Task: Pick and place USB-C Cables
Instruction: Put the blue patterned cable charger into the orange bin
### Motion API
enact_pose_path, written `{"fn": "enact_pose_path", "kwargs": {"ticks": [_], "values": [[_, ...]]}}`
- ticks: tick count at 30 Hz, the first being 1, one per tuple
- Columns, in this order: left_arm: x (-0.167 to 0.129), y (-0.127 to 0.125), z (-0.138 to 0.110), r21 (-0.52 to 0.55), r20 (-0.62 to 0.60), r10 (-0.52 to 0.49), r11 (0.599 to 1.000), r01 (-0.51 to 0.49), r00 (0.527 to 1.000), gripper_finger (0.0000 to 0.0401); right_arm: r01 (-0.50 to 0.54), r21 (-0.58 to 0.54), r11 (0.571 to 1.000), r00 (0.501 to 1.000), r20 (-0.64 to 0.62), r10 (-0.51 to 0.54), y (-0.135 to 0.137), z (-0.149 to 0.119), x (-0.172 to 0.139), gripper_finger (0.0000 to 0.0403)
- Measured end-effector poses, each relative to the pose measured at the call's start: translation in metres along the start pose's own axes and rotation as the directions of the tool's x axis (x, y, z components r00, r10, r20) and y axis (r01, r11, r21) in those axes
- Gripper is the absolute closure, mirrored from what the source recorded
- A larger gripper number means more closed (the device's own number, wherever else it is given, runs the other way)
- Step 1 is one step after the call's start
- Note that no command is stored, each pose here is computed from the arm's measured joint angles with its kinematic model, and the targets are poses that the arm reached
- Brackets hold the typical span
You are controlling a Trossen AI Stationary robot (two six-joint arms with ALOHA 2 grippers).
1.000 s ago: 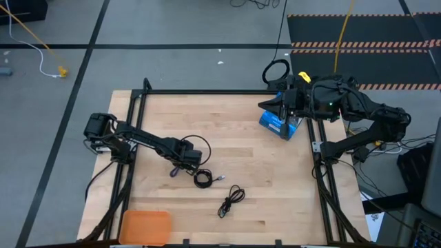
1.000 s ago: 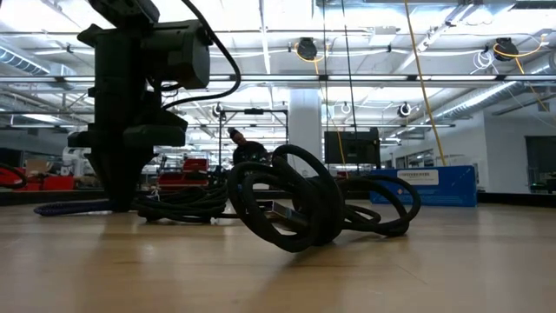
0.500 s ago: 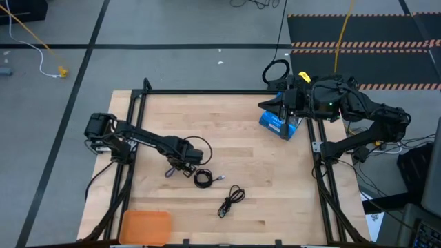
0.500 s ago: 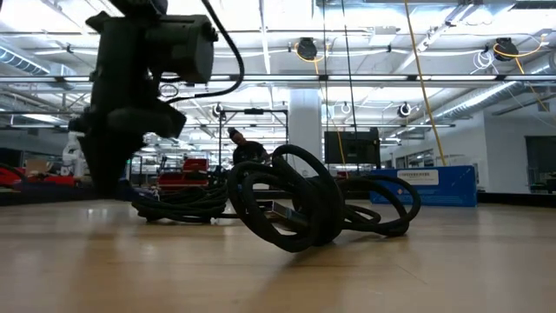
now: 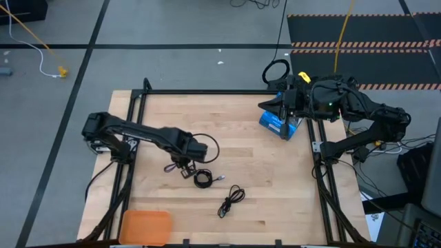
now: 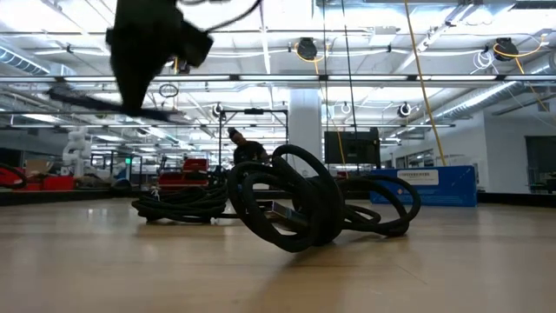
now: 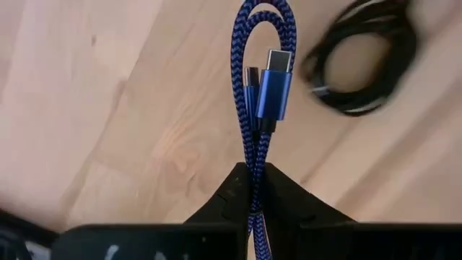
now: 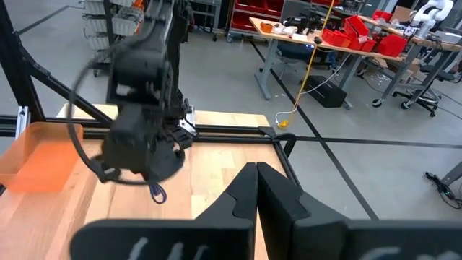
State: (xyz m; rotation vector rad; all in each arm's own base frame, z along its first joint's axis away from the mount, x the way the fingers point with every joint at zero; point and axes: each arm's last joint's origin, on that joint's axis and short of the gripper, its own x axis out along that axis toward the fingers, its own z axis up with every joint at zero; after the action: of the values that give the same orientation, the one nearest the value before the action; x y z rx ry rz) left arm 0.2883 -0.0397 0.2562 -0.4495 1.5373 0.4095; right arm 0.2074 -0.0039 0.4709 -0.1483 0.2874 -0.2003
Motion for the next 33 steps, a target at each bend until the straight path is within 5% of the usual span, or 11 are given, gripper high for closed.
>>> {"fn": "enact_pose_path", "kwargs": {"ticks": [14, 21, 33], "values": [[-0.077, -0.008, -0.037, 0.213, 0.032, -0.03, 0.977, 0.022, 0.999, 0.0379, 0.0, 0.0, 1.0, 1.0, 0.0, 0.0, 0.0, 0.0, 0.0, 0.0403], [-0.099, -0.01, -0.072, 0.414, 0.065, -0.074, 0.909, 0.04, 0.995, 0.0376, 0.0, 0.0, 1.0, 1.0, 0.0, 0.0, 0.0, 0.0, 0.0, 0.0403], [-0.113, -0.023, -0.123, 0.429, 0.102, -0.136, 0.9, 0.08, 0.985, 0.0376, 0.0, 0.0, 1.0, 1.0, 0.0, 0.0, 0.0, 0.0, 0.0, 0.0403]]}}
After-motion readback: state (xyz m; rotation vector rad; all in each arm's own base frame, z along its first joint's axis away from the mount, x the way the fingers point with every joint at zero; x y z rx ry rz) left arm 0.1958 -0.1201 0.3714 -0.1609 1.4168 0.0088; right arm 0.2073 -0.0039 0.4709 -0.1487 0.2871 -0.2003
